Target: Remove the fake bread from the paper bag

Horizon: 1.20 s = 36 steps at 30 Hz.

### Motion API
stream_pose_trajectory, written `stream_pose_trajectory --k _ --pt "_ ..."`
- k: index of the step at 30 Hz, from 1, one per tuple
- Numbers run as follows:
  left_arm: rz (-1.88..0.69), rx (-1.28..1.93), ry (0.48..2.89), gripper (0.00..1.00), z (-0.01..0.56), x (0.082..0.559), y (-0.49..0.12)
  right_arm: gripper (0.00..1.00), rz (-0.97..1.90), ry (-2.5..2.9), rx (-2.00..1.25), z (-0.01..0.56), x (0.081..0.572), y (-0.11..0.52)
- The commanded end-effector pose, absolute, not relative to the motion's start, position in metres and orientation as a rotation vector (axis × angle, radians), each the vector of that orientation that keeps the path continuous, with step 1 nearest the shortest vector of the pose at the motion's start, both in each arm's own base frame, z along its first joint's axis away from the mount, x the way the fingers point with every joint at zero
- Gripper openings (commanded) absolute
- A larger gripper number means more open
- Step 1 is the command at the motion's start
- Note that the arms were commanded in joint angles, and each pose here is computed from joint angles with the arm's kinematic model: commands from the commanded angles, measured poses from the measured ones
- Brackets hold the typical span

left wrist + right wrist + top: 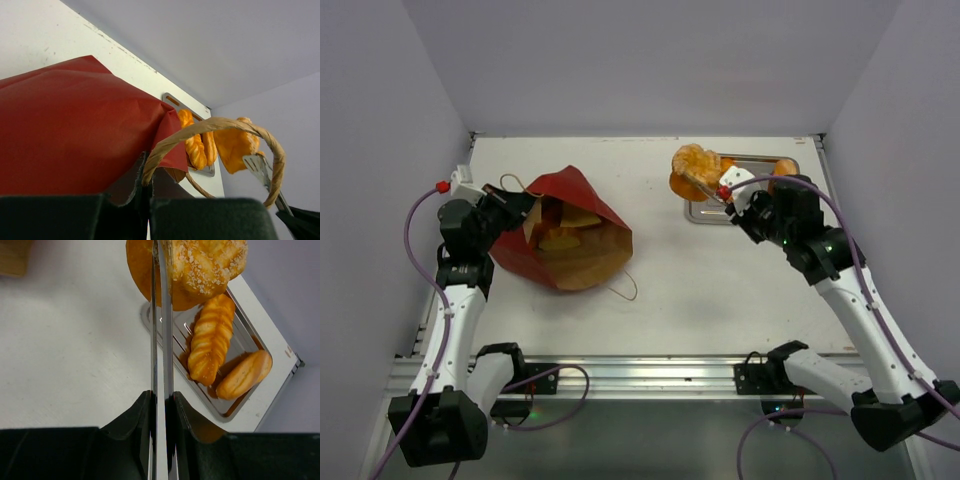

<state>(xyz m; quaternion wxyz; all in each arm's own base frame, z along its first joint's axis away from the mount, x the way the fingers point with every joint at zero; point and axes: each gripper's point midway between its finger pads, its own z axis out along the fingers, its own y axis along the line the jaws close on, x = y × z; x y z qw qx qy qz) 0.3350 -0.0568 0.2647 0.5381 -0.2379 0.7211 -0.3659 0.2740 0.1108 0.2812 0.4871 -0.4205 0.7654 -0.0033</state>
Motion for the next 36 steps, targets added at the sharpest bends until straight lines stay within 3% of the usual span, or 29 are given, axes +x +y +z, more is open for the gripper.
stream_pose_trajectory --k 1,14,36 --pt "-0.881 -0.494 1.679 0.00 0.286 0.331 -0.060 0.00 -0.053 1.813 -0.879 0.295 0.315 0.103" --pt "-0.886 -0.427 1.704 0.00 0.282 0.328 -0.066 0.00 -0.116 1.925 -0.891 0.225 0.361 0.091" --pt "-0.886 -0.405 1.708 0.00 0.283 0.327 -0.067 0.03 -0.101 2.063 -0.913 0.145 0.364 0.074"
